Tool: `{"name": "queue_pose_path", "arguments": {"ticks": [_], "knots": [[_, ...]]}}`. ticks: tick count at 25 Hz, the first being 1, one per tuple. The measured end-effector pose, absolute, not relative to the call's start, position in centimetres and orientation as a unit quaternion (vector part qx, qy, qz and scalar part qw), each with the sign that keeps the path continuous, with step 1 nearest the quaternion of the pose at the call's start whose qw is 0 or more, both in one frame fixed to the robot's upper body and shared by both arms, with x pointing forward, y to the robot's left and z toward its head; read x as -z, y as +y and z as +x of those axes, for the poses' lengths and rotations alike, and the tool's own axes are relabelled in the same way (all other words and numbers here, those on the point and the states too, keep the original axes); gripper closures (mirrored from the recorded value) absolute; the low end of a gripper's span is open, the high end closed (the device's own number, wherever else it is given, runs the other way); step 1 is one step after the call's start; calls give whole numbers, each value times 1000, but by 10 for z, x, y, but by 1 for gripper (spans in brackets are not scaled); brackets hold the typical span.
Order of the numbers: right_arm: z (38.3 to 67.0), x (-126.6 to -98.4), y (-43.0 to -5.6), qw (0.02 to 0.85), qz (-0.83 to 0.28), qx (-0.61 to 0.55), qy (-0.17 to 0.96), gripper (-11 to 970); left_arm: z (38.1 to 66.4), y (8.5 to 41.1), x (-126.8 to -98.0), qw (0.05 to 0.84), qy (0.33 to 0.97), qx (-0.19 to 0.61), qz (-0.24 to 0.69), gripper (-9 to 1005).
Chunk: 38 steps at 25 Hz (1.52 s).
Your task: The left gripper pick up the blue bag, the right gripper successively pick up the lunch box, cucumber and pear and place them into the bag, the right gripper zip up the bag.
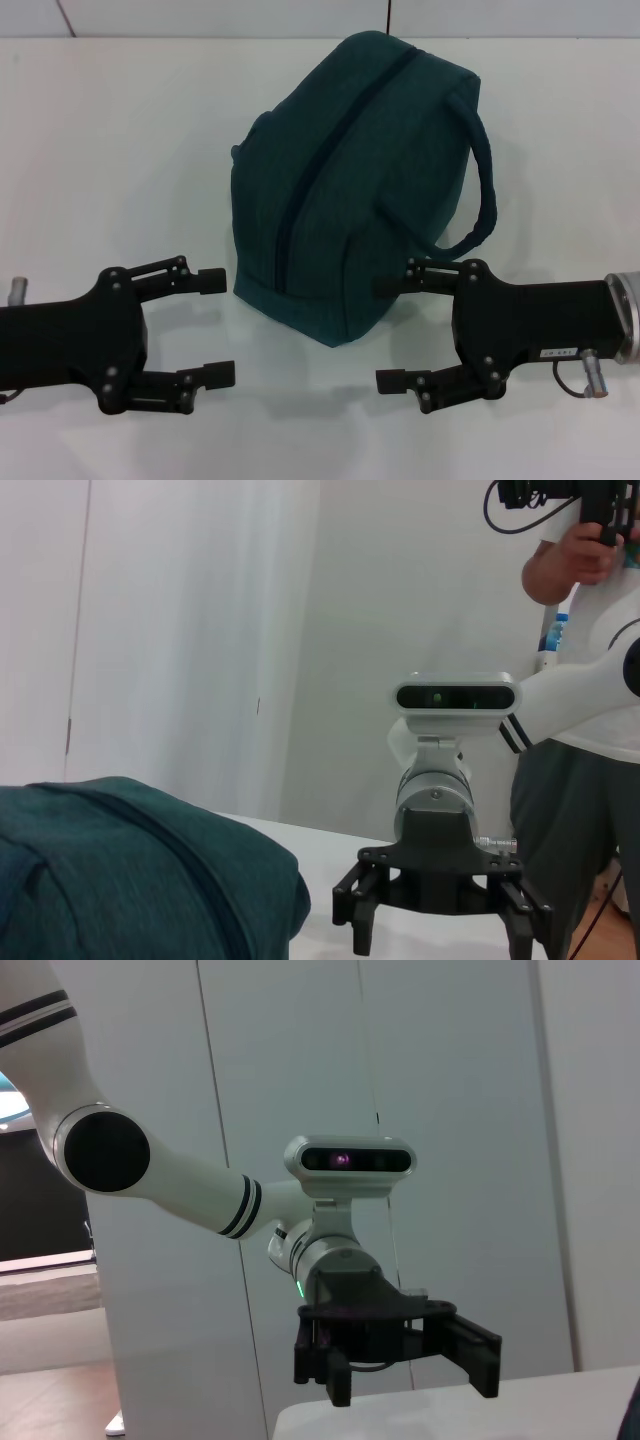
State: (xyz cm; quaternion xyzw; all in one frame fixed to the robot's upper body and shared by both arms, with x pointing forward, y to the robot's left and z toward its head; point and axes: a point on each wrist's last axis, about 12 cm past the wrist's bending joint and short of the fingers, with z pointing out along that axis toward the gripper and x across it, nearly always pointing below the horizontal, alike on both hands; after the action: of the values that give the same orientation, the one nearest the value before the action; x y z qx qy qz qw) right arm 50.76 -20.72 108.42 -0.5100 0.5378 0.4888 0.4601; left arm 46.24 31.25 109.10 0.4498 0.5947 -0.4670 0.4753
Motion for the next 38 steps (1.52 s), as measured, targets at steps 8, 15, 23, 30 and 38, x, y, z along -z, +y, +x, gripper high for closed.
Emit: {"name": "queue_pose_path", "arguments": {"ticks": [8,15,23,30,38], "knots": [[508,-1084,-207,460,-510,-489,538,71,462,312,-1090,474,595,468,450,116],[507,-1084,-207,459,-511,-489,538,71,462,311,-1090,474,595,467,450,116],[507,-1084,-207,459,-511,-489,538,71,462,312,-1091,474,595,467,451,116],[507,-1084,-207,459,-511,-489,538,71,463,311,-1091,473,594,468,453,116],[507,-1084,-207,459,-510,-490,538,71,465,309,-1091,469,593,469,456,117]]}}
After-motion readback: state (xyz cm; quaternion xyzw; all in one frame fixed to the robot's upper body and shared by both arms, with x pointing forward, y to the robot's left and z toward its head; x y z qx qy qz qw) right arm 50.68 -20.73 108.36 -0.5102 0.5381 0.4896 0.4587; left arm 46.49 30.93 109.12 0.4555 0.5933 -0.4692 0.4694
